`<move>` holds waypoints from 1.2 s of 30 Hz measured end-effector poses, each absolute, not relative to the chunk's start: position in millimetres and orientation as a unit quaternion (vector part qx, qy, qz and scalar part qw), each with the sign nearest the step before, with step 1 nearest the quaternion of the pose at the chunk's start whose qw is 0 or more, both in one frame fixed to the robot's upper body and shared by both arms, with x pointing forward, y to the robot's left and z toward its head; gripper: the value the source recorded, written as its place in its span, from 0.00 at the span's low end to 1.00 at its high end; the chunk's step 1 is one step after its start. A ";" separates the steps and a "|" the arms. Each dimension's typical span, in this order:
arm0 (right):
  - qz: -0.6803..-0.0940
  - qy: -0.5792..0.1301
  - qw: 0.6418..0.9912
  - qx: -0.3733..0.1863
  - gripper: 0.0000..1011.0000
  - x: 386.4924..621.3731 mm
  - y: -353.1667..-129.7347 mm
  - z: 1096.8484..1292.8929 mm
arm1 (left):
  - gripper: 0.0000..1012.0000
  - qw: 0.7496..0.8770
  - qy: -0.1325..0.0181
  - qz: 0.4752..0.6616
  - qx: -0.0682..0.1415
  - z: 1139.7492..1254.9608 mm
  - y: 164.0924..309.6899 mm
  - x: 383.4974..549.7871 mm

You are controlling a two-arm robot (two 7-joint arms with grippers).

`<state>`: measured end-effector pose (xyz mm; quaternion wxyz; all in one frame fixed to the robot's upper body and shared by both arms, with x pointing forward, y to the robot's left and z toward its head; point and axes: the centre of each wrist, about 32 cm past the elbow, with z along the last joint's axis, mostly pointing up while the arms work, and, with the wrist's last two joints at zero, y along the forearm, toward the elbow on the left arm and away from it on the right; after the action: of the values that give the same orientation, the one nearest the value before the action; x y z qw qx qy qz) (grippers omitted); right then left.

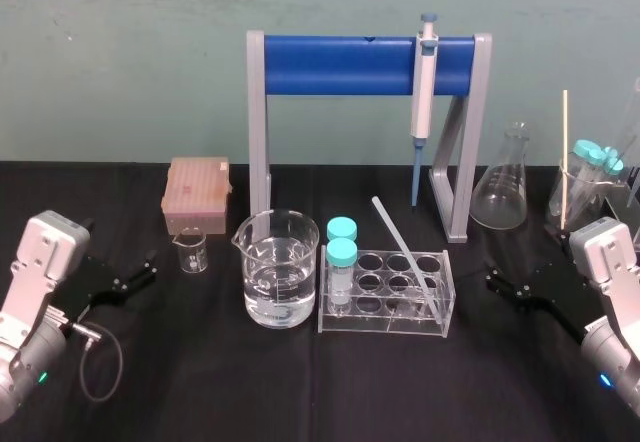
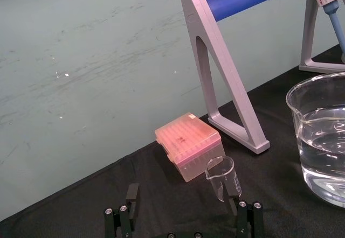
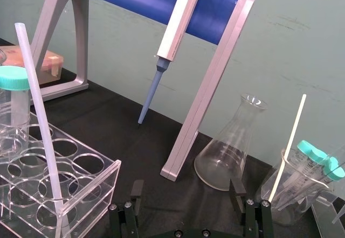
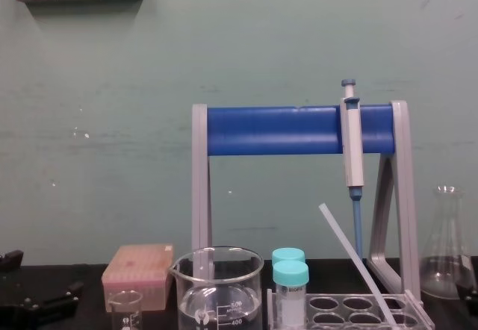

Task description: Pick up the stirring rod with one hand, then place it down.

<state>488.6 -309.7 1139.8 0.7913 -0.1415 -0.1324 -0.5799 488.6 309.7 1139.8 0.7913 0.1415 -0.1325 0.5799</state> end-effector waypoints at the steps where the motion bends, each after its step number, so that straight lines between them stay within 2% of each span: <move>1: -0.580 -0.132 0.791 -0.142 0.99 488.6 -309.7 1139.7 | 0.99 0.791 -0.132 0.580 0.141 1139.8 309.7 488.6; 36: -0.580 -0.132 0.791 -0.141 0.99 488.6 -309.7 1139.8 | 0.99 0.791 -0.132 0.580 0.141 1139.8 309.7 488.6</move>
<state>488.6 -309.7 1139.8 0.7913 -0.1415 -0.1324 -0.5799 488.6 309.7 1139.8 0.7913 0.1415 -0.1325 0.5799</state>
